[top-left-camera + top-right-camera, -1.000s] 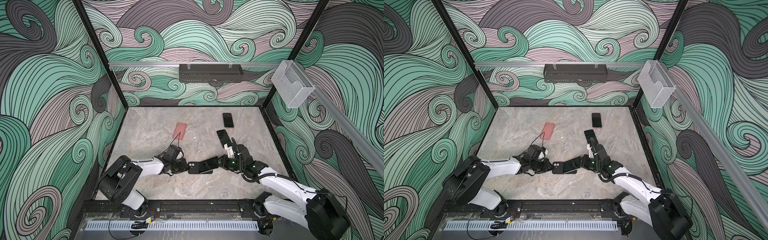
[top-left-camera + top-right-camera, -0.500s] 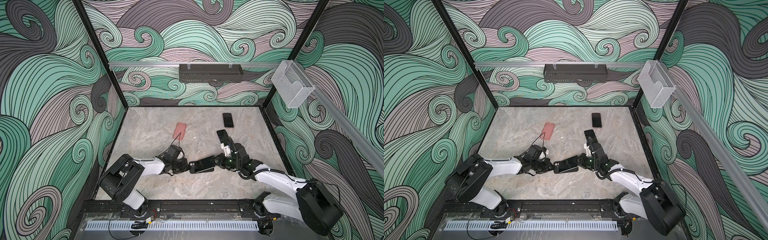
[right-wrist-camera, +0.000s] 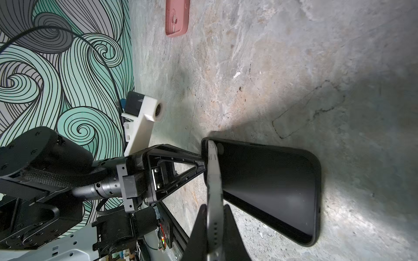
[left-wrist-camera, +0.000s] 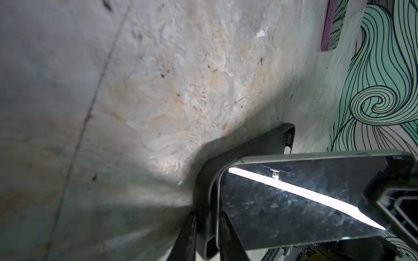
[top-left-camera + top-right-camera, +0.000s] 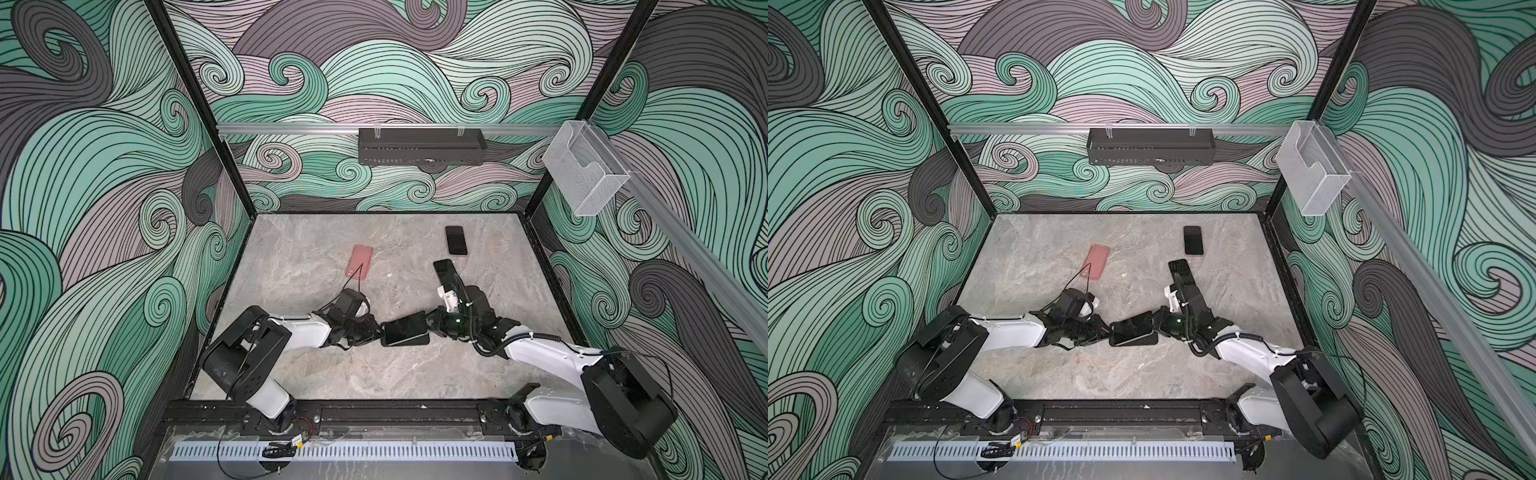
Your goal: Put the phone into the phone case
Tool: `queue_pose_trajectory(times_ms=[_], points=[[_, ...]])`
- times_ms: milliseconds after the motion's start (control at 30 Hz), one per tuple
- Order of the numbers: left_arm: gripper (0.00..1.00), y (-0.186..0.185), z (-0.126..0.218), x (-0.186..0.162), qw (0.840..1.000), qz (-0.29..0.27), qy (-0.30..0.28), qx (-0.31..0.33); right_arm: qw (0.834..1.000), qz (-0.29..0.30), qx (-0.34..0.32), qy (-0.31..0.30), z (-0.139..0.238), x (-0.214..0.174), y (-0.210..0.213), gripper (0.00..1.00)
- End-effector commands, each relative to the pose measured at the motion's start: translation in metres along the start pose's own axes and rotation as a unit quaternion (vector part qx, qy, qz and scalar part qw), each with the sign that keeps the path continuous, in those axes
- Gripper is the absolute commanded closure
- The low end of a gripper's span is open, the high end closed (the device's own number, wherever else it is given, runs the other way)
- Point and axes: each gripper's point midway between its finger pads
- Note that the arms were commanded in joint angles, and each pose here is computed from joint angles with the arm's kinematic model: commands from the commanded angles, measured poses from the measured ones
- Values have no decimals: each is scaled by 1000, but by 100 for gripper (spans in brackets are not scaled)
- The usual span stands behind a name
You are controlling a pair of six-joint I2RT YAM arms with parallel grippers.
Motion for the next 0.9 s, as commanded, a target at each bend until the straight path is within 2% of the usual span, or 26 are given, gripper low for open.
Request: queue_pose_trajectory(times_ms=[0, 400, 633, 867], points=[[75, -2, 2, -3, 1000, -4, 0, 1, 998, -31, -34, 49, -6, -32, -23, 100], [75, 3, -2, -4, 1000, 3, -1, -4, 996, -37, -25, 79, -17, -42, -23, 97], [76, 5, -3, -4, 1000, 5, -1, -1, 992, -35, -45, 109, -18, -56, -33, 87], [77, 9, -5, -5, 1000, 8, 4, 4, 986, -8, -83, 147, -13, -62, -41, 76]])
Point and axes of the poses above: each gripper's point midway between its finger pads, its own z axis back along the fingers, its own y axis along the line the jaws close on, x = y × z, and after that the axes turned 14 degrees about z, right-handed
